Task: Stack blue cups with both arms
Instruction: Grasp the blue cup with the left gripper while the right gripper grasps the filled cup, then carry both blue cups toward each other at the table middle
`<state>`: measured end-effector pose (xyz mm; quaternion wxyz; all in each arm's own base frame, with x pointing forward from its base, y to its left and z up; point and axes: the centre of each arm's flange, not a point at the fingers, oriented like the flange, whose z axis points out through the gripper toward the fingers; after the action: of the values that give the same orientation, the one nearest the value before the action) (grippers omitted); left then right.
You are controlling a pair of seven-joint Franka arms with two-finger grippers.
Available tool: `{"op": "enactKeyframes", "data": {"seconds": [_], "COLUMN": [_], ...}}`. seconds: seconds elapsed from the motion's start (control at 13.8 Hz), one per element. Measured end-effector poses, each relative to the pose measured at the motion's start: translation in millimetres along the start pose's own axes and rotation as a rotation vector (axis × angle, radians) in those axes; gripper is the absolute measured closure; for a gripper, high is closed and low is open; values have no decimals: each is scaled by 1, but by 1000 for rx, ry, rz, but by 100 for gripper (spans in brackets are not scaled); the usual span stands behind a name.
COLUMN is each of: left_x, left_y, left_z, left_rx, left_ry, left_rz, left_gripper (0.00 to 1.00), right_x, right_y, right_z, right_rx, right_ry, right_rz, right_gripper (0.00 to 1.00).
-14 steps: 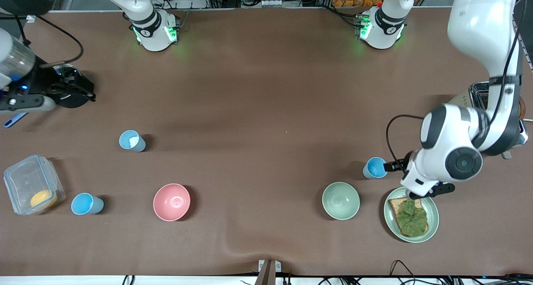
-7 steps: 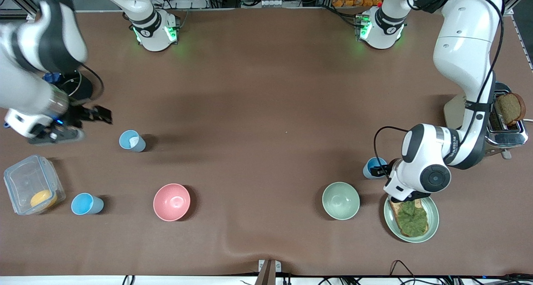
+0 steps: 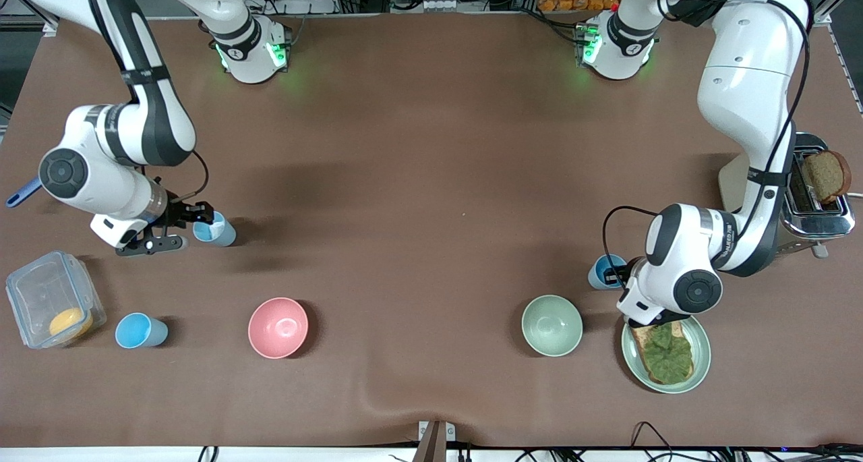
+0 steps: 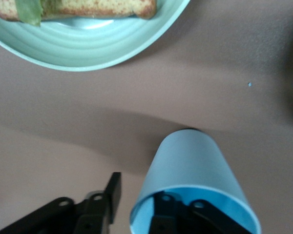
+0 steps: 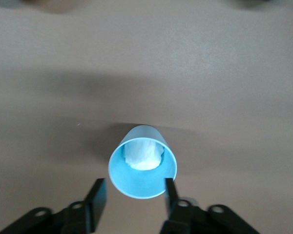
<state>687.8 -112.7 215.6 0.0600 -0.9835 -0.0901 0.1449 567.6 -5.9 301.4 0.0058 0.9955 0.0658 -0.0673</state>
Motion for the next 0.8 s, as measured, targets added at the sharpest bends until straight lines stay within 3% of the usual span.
{"op": "enactKeyframes", "data": {"seconds": [0.14,0.29,0.36,0.58,0.8], "left_x": [2,2,1,-8,-36], "left_y": [-1,-4,-7,-25,-51], "left_z": [-10,-27,-40,-106,-195], "left_rx": [-15,-53,-80,-152,-334], "left_ry": [16,31,43,118,177], "left_rz": [-5,-22,-33,-67,-125], "left_gripper": [93,94,94,94,94], "right_x": [4,9,12,15,16], "right_y": [0,-9,-13,-18,-18], "right_z": [12,23,29,41,54], "right_rx": [-2,-6,-8,-10,-10], "right_ry": [-1,11,16,12,-2], "right_rz": [-2,-16,-24,-33,-33], "right_gripper": [52,51,44,43,44]}}
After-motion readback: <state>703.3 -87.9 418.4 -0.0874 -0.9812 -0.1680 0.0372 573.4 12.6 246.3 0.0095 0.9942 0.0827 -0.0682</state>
